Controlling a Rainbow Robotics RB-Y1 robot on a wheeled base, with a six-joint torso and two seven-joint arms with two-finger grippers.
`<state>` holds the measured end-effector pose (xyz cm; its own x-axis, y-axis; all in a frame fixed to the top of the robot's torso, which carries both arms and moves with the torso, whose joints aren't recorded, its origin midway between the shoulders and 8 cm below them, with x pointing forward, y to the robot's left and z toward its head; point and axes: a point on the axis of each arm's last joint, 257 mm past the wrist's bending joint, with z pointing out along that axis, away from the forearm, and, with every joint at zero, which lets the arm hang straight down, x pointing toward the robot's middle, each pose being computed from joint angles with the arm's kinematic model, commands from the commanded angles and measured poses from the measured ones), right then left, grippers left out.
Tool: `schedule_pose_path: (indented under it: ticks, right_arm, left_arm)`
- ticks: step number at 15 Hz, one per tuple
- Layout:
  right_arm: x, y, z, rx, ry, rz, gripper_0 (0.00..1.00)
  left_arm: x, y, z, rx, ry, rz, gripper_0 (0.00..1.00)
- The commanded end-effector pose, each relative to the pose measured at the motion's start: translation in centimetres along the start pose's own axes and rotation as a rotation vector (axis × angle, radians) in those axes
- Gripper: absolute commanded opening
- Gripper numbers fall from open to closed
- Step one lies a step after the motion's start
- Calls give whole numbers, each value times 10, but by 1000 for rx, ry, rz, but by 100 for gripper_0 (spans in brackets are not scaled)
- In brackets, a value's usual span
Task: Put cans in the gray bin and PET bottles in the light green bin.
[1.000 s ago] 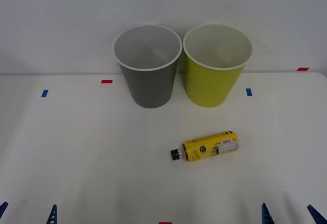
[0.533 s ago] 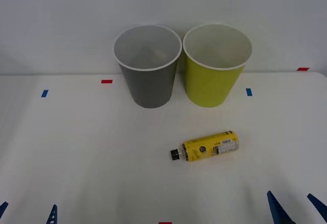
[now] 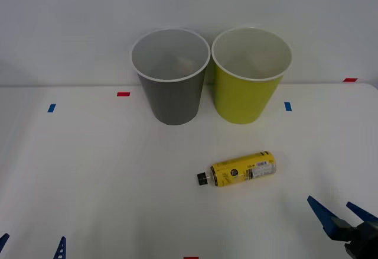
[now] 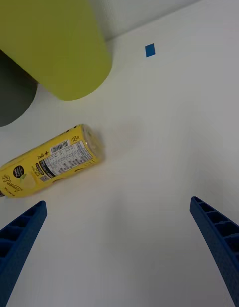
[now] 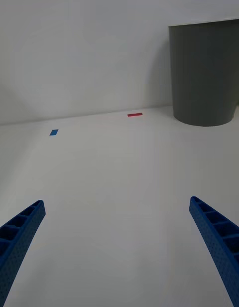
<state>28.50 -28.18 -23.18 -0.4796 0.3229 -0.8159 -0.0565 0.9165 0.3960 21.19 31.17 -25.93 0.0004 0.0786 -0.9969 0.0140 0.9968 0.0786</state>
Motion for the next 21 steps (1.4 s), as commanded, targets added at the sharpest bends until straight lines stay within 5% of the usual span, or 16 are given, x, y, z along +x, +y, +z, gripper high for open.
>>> schedule_pose_path:
  ticks: [1,9,12,17,21]
  right_arm:
    - [-15,5,10,2,77,116,100]
    - [-37,29,45,86,243,535,100]
    - [-40,47,56,134,293,732,100]
    - [-35,57,73,262,292,940,100]
    - [-19,65,90,316,323,1087,100]
  left_arm:
    - [0,0,0,0,0,0,100]
    - [0,0,0,0,0,0,100]
    - [0,0,0,0,0,0,100]
    - [0,0,0,0,0,0,100]
    - [0,0,0,0,0,0,100]
